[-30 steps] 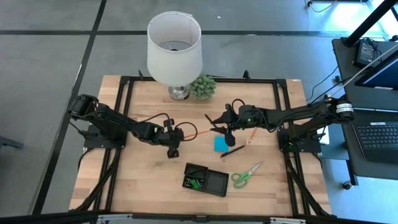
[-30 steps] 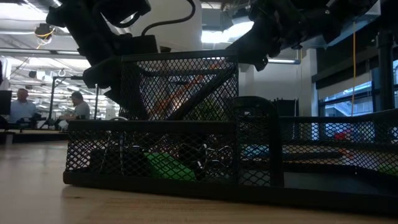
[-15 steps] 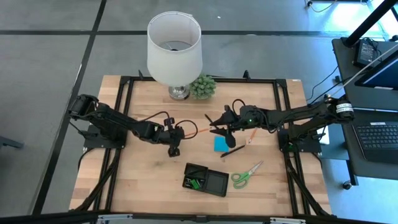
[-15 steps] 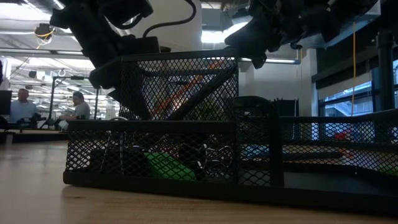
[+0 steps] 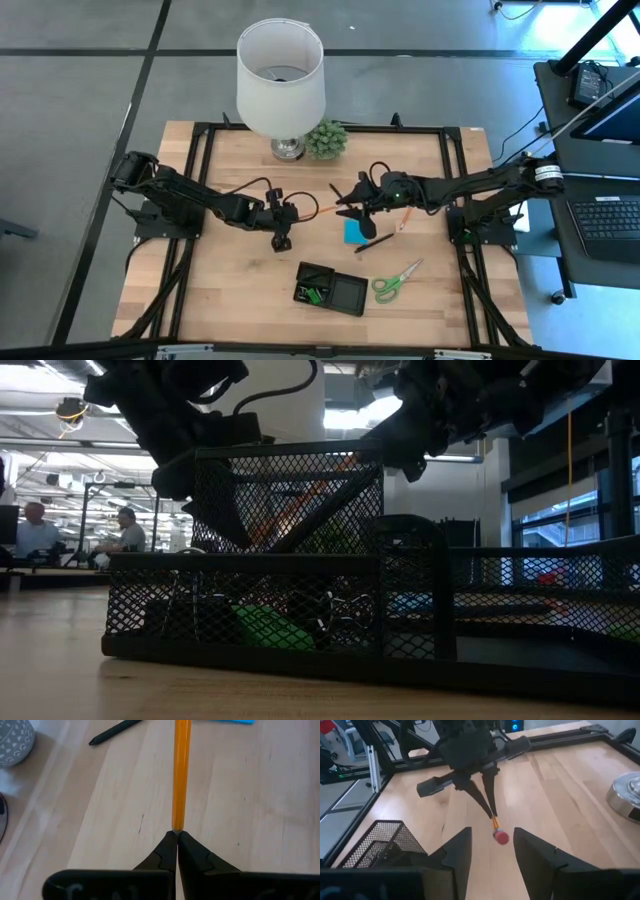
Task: Pick and place office supplies into organizer
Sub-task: Put the left orange pencil into the desk organizer
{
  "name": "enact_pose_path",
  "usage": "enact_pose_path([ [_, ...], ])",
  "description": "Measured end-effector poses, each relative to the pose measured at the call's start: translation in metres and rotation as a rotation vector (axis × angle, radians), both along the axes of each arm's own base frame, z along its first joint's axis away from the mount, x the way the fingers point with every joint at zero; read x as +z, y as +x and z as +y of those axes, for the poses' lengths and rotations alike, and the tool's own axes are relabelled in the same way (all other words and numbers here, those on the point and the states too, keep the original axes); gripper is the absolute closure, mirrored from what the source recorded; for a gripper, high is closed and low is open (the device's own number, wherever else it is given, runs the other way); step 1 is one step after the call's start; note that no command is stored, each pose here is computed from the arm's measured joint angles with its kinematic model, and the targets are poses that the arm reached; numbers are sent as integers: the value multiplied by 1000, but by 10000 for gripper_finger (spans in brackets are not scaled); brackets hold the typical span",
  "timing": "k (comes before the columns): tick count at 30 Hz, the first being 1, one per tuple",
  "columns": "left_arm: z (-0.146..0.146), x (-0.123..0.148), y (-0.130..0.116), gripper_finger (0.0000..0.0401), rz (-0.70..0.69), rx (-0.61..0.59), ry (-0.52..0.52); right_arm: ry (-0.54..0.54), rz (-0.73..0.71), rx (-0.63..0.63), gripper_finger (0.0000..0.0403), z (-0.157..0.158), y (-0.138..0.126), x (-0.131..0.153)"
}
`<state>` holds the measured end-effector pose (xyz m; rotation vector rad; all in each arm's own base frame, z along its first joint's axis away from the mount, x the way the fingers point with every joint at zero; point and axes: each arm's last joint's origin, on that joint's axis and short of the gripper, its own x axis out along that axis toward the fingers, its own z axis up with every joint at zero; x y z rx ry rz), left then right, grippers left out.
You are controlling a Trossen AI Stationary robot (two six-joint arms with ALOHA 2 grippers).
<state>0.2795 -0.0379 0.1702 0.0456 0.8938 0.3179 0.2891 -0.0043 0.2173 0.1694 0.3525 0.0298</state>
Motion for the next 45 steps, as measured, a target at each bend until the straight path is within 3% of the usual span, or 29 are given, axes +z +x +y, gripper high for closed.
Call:
enact_pose_path([
  [19,0,0,0,399,1,0,-7,-1,-30,-1,376,0,2,2],
  [26,-1,0,0,372,2,-7,-17,-1,-30,0,380,0,2,2],
  [31,-2,-2,-1,327,11,7,-110,-6,-16,7,380,0,5,8],
  [36,-5,-6,-8,289,73,62,-237,-56,116,44,380,1,10,20],
  [45,-12,-11,-20,257,160,220,-342,-84,301,126,380,6,12,60],
])
